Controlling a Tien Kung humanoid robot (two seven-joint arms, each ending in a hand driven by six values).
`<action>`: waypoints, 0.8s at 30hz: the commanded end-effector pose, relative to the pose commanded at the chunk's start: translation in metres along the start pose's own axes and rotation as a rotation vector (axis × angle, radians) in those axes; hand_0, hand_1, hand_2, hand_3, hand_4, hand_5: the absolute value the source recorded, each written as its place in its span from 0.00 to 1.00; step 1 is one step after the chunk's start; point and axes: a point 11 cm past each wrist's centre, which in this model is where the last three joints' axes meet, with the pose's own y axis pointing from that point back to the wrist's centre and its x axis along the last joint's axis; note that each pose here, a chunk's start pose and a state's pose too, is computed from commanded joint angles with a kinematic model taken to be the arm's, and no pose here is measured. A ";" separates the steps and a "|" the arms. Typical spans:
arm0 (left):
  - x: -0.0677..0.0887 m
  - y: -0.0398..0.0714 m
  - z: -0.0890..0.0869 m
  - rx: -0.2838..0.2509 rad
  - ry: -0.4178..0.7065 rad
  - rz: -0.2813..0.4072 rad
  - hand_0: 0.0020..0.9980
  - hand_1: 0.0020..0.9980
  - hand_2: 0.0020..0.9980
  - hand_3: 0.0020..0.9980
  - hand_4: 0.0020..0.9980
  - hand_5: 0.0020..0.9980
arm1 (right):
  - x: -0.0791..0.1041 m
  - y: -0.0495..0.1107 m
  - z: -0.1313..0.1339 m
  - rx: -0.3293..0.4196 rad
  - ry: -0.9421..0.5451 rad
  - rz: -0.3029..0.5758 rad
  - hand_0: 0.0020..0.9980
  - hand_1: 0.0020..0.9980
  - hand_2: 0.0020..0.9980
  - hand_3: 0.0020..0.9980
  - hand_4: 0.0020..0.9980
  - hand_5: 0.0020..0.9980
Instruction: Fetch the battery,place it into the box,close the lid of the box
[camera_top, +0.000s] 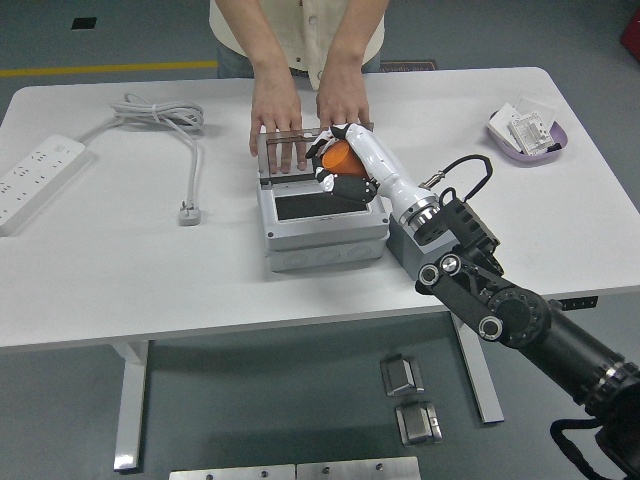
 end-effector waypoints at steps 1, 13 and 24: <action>0.000 0.000 0.000 0.000 -0.001 0.000 0.62 0.68 0.68 0.71 0.70 0.16 | -0.001 -0.002 0.000 0.003 0.028 -0.014 0.08 0.20 0.39 0.33 0.00 0.00; 0.003 0.000 0.003 -0.004 -0.007 0.004 0.62 0.68 0.68 0.71 0.70 0.16 | -0.008 -0.018 0.004 0.025 0.218 -0.104 0.09 0.21 0.39 0.32 0.00 0.00; 0.003 0.001 0.008 -0.012 -0.018 0.006 0.62 0.68 0.68 0.71 0.69 0.16 | -0.017 -0.027 0.009 0.013 0.253 -0.136 0.14 0.23 0.40 0.33 0.00 0.00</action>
